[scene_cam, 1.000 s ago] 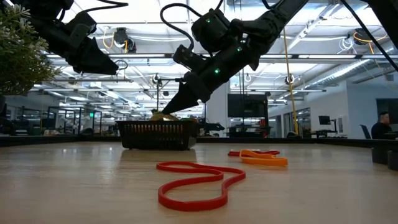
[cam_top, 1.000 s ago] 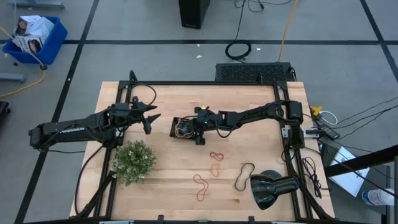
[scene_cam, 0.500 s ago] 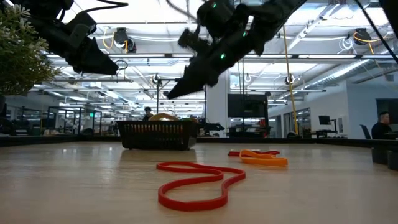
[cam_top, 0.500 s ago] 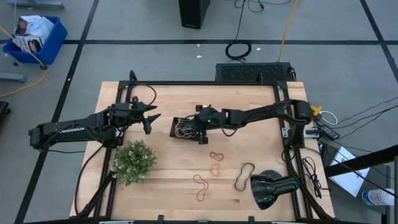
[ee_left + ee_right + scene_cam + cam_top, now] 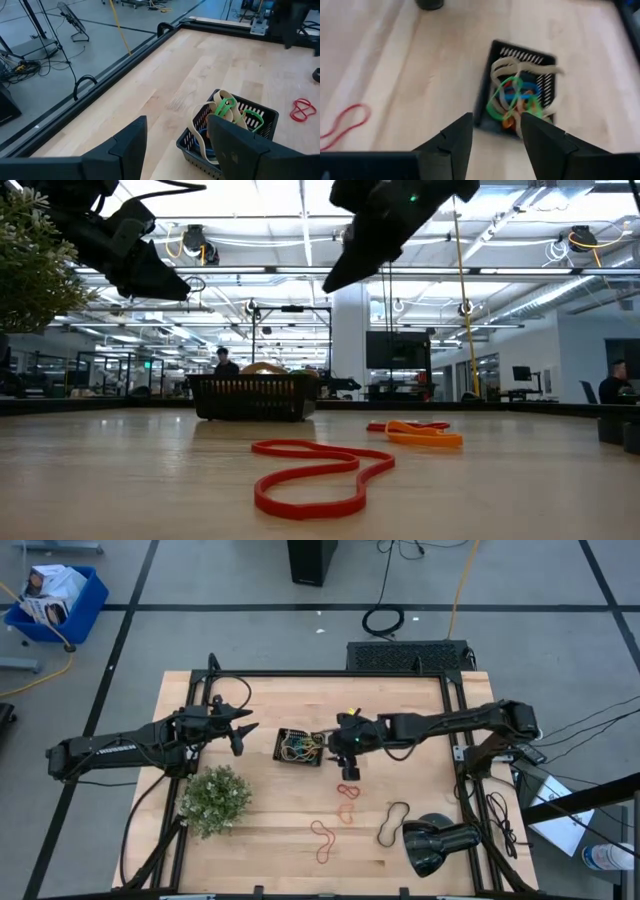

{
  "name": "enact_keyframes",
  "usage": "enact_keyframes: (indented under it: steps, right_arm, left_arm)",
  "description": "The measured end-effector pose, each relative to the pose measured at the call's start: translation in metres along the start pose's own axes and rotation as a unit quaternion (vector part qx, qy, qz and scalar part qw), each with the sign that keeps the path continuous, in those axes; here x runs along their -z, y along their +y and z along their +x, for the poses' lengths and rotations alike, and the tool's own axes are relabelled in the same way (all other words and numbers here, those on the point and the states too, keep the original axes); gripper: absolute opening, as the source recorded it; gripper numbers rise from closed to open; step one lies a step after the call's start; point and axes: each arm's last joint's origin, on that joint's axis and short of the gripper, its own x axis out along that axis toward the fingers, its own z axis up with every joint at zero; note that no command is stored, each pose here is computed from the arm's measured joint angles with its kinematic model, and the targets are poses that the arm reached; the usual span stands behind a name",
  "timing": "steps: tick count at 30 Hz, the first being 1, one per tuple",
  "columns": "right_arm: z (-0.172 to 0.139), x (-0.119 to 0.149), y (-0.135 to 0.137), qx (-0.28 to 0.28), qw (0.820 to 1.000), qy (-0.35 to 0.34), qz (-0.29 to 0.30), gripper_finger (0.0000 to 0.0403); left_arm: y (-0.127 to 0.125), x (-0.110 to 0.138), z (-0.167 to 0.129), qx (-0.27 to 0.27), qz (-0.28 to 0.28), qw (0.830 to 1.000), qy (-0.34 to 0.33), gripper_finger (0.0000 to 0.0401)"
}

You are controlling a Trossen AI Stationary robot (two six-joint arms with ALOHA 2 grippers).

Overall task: Pick and place rubber bands into bin
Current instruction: Put the top red rubber band into the black bin

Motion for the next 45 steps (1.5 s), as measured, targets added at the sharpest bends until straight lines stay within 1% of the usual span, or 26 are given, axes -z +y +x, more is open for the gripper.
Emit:
enact_keyframes:
  steps: [5, 12, 15, 23, 28, 33, 39, 45]
  right_arm:
    - [-0.011, 0.004, 0.020, -0.024, 0.999, 0.037, 0.018, 0.0157]
    - [-0.012, 0.017, 0.043, -0.042, 0.991, 0.110, 0.065, 0.0136]
    - [-0.009, 0.030, 0.049, -0.041, 0.985, 0.139, 0.095, 0.0130]
    - [0.004, 0.075, 0.060, -0.037, 0.971, 0.198, 0.126, 0.0127]
    - [0.014, 0.096, 0.061, -0.031, 0.967, 0.189, 0.166, 0.0126]
    - [0.022, 0.115, 0.063, -0.035, 0.969, 0.160, 0.183, 0.0125]
    - [0.026, 0.132, 0.068, -0.044, 0.975, 0.145, 0.161, 0.0125]
    - [0.027, 0.130, 0.074, -0.057, 0.980, 0.113, 0.153, 0.0125]
  left_arm:
    - [0.000, 0.000, 0.000, 0.000, 0.000, 1.000, 0.000, 0.0216]
    - [0.000, 0.000, 0.000, 0.000, 0.000, 1.000, 0.000, 0.0216]
    - [0.000, 0.000, 0.000, 0.000, 0.000, 1.000, 0.000, 0.0216]
    - [0.000, 0.000, 0.000, 0.000, 0.000, 1.000, 0.000, 0.0216]
    - [0.000, 0.000, 0.000, 0.000, 0.000, 1.000, 0.000, 0.0216]
    - [0.000, 0.000, 0.000, 0.000, 0.000, 1.000, 0.000, 0.0216]
    - [0.000, 0.000, 0.000, 0.000, 0.000, 1.000, 0.000, 0.0216]
    - [0.000, 0.000, 0.000, 0.000, 0.000, 1.000, 0.000, 0.0216]
